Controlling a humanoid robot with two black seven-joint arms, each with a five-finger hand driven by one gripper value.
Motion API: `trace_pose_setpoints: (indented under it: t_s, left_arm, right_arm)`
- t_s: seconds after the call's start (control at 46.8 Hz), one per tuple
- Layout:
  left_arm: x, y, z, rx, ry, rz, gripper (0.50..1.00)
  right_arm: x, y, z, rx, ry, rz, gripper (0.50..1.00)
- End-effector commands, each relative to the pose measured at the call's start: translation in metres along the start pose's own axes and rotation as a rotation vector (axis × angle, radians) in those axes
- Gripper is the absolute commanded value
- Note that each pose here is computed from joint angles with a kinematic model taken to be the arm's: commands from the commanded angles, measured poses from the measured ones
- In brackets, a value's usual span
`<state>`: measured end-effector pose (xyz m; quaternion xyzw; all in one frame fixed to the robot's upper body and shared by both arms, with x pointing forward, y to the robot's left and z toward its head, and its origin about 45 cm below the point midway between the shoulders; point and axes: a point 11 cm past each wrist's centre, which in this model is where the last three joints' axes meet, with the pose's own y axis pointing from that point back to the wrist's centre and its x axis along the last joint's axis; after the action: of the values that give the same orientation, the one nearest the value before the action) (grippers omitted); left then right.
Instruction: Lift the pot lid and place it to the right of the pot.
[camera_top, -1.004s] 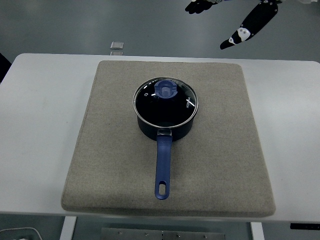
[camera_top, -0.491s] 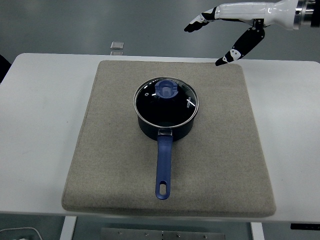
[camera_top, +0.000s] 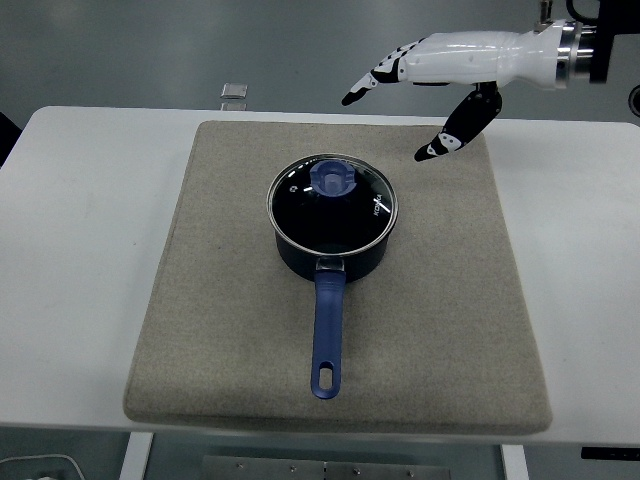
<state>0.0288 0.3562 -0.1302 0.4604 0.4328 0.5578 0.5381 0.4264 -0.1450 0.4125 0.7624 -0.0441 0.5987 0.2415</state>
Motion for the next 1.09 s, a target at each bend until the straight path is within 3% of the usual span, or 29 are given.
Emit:
trace_pose_setpoints:
  t_s: [0.0, 0.128, 0.342, 0.556, 0.791, 1.068]
  left_arm:
    - [0.0, 0.0, 0.0, 0.0, 0.0, 0.0, 1.0]
    - [0.0, 0.0, 0.0, 0.0, 0.0, 0.0, 1.0]
    - [0.0, 0.0, 0.0, 0.0, 0.0, 0.0, 1.0]
    - [0.0, 0.0, 0.0, 0.0, 0.0, 0.0, 1.0]
    - [0.0, 0.0, 0.0, 0.0, 0.001, 0.0, 1.0]
    - [0.0, 0.0, 0.0, 0.0, -0.002, 0.0, 1.0]
  right_arm:
    - [-0.001, -0.003, -0.001, 0.004, 0.034, 0.01, 0.891]
    - [0.0, -0.008, -0.005, 0.018, 0.066, 0.042, 0.889]
    - [-0.029, -0.013, -0.001, 0.022, 0.025, 0.009, 0.891]
    - [-0.05, -0.028, -0.007, 0.053, 0.048, -0.015, 0.889]
    - [-0.057, -0.034, -0.008, 0.06, 0.052, -0.018, 0.889]
    - [-0.064, -0.032, 0.0, 0.038, 0.056, -0.009, 0.889]
